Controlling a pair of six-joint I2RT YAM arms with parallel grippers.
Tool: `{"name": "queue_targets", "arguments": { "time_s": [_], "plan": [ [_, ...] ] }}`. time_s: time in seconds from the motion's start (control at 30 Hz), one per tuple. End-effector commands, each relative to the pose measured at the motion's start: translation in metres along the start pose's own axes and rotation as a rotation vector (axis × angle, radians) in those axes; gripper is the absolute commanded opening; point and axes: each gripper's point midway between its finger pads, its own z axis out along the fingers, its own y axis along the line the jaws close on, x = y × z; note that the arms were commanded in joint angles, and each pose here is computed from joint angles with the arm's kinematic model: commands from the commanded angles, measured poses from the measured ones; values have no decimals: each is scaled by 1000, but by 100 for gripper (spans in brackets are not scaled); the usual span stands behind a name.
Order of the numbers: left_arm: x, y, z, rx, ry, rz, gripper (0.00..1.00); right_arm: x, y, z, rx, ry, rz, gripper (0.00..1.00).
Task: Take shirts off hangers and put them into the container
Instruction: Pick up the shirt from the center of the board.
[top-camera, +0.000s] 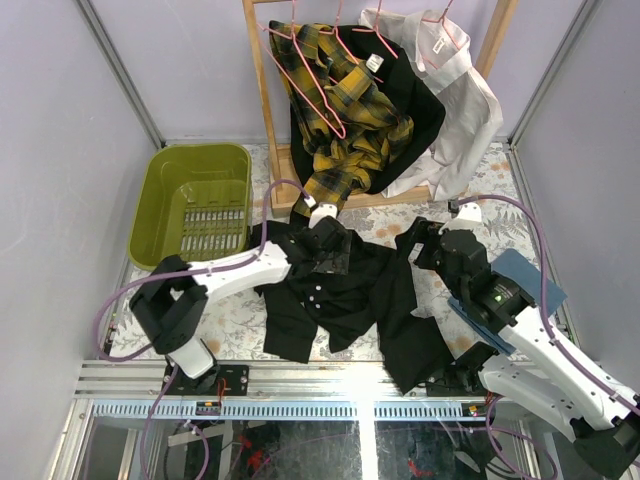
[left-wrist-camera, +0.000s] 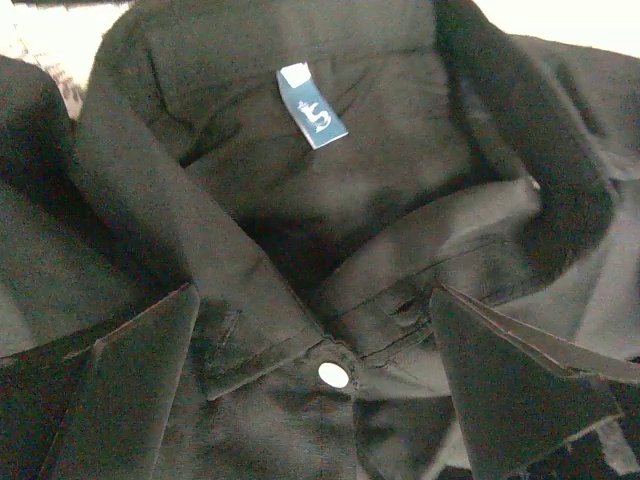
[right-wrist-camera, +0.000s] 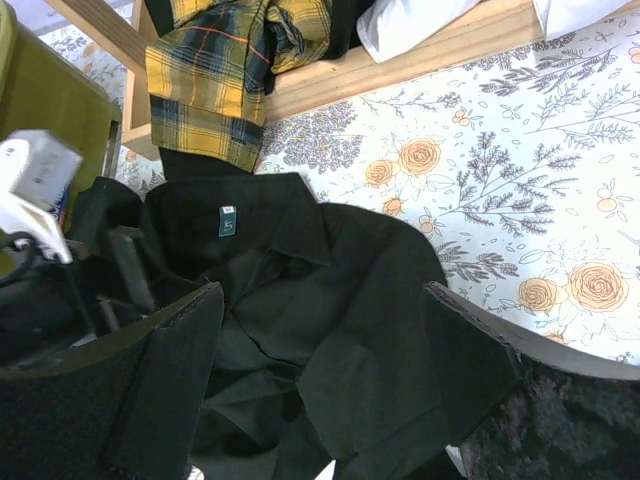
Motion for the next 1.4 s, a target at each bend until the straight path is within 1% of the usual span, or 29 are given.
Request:
{"name": "queue_targets", "arguments": {
  "time_s": [0.0, 0.07, 0.13, 0.2, 0.27, 0.33, 0.37, 0.4, 0.47, 0.5, 0.6, 0.63, 0.7, 0.8, 0.87, 0.93, 1.0, 1.07, 1.13, 1.17, 1.2, 1.23, 1.3, 1.33, 1.37],
  "plan": [
    [18, 10, 19, -81, 42, -37, 100, -3, -1, 3, 25, -9, 22, 87],
    [38, 13, 29, -87, 102, -35, 100, 0, -2, 6, 34, 4, 14, 87],
    [65, 19, 37, -100, 173, -25, 93, 3, -3, 8, 39, 12, 10, 88],
    [87, 26, 39, -115, 214, -23, 81, 4, -3, 10, 50, 22, 10, 88],
    [101, 32, 34, -117, 224, -18, 68, 5, -3, 11, 59, 34, 4, 88],
    [106, 35, 24, -109, 221, -11, 49, 5, -3, 12, 66, 42, -4, 88],
    [106, 37, 17, -108, 212, -12, 38, 5, -4, 12, 70, 43, -7, 88],
    [104, 39, 10, -106, 195, -15, 30, 5, -4, 13, 72, 45, -8, 88],
    [91, 38, -9, -82, 140, -31, 12, 4, -3, 13, 72, 42, -8, 88],
    [83, 36, -19, -57, 104, -42, 7, 3, -2, 14, 69, 39, -6, 88],
    [53, 23, -53, 73, 11, -25, 3, 2, 0, 15, 61, 32, 2, 88],
    [46, 16, -64, 126, -9, -7, 0, 2, 0, 15, 59, 33, 3, 88],
    [33, 4, -87, 226, -46, 19, 0, 3, 1, 16, 56, 36, 4, 88],
    [27, -10, -115, 352, -69, 54, 0, 4, 1, 17, 62, 40, 0, 88],
    [36, -19, -127, 410, -43, 73, 0, 5, 0, 18, 68, 42, -1, 88],
    [57, -29, -131, 457, 31, 103, 0, 6, -1, 18, 71, 45, -1, 88],
    [87, -34, -128, 440, 130, 137, 0, 6, -1, 19, 71, 45, 0, 88],
    [116, -37, -121, 353, 208, 203, 0, 6, 0, 19, 70, 46, 3, 88],
    [141, -41, -113, 283, 252, 246, 0, 5, 1, 19, 66, 46, 5, 88],
    [146, -43, -109, 257, 244, 242, 3, 5, 1, 20, 65, 47, 5, 88],
    [149, -46, -106, 244, 230, 229, 8, 5, 2, 19, 63, 47, 4, 88],
    [149, -49, -106, 251, 217, 217, 18, 5, 2, 20, 63, 48, 1, 88],
    [139, -55, -107, 273, 169, 188, 50, 5, 1, 19, 66, 53, -9, 88],
    [131, -59, -110, 287, 137, 178, 59, 5, 1, 18, 68, 55, -12, 88],
    [122, -63, -113, 304, 104, 177, 70, 5, -1, 18, 74, 56, -16, 88]
  ]
}}
